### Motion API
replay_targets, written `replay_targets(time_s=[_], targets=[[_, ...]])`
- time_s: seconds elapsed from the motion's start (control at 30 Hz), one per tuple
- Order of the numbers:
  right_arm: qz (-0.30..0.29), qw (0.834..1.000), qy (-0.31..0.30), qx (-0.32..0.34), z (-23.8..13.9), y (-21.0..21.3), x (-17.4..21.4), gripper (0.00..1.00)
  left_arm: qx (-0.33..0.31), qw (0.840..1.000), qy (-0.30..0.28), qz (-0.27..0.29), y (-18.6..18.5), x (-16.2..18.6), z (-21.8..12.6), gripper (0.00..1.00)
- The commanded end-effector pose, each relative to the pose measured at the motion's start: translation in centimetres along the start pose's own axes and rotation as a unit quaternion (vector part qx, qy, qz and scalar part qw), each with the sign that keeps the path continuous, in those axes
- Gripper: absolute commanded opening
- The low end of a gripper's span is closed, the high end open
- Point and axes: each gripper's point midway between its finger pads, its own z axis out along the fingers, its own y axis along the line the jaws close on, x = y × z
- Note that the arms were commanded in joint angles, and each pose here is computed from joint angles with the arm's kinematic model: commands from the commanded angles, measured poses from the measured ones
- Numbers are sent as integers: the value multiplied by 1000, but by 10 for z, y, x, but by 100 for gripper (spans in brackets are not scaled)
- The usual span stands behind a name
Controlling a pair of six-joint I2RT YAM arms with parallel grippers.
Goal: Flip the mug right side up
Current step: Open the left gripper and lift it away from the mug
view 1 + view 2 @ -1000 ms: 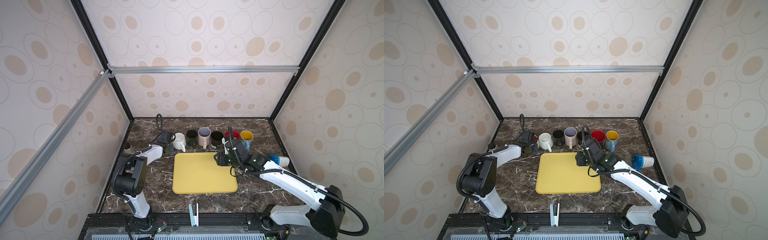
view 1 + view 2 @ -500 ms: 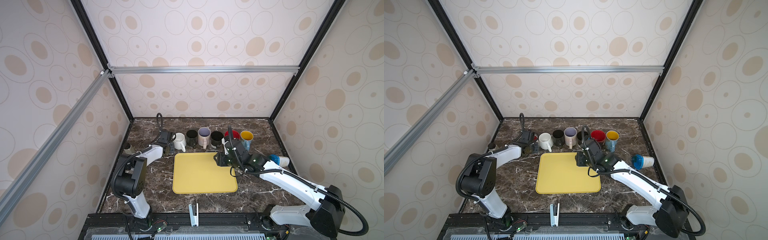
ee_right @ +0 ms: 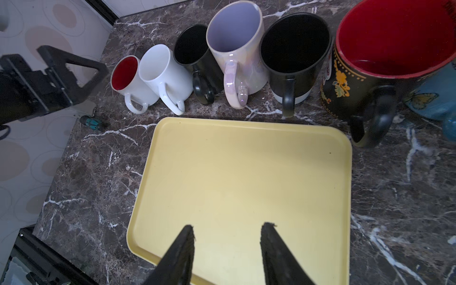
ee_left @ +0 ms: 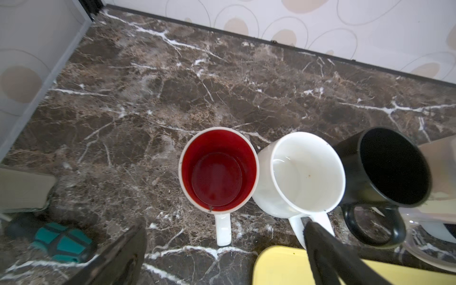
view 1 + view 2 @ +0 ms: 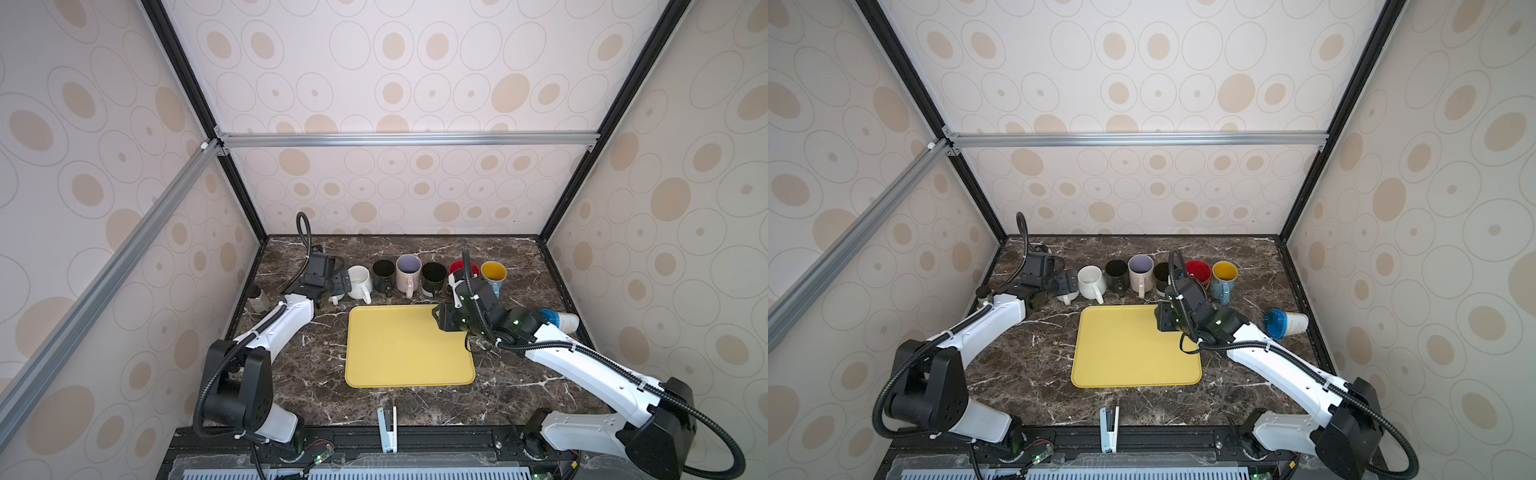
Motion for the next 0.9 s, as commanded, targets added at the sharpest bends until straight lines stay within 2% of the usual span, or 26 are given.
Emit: replay_targets(time_s=[0.0,0.1,0.2,0.27,0.37,0.47,0.57,0.6,0.67,0.77,0.87], targets=[[-13,1000,-12,22,-7,-9,-14,46,-23,1000,-11,-3,6,-6,-17,100],[-25,999,-16,31,-8,-14,-20,46,-37,999,-35,4,-1,-10,-33,100],[-42,998,-30,37,-16,-17,-26,46,-68,989,-121,42,-23,-10,-72,100],[-50,996,-67,32,-24,-19,-34,46,-34,983,-173,54,-45,-2,-95,100],[-77,989,-119,29,-30,-26,-36,49,57,975,-211,47,-70,11,-110,100],[-109,987,-104,64,-26,-41,-25,68,134,957,-252,46,-83,22,-117,100],[-122,986,-62,93,-21,-51,-13,100,185,929,-302,105,-94,34,-123,100],[-118,987,-54,97,-20,-52,-10,98,185,925,-312,111,-93,38,-121,100],[-109,988,-55,97,-16,-51,-3,98,157,933,-311,91,-81,47,-108,100],[-139,983,-93,73,-8,-39,5,98,152,937,-290,121,-79,67,-93,100],[-169,975,-120,77,-8,-35,1,98,78,934,-324,132,-50,64,-94,100]])
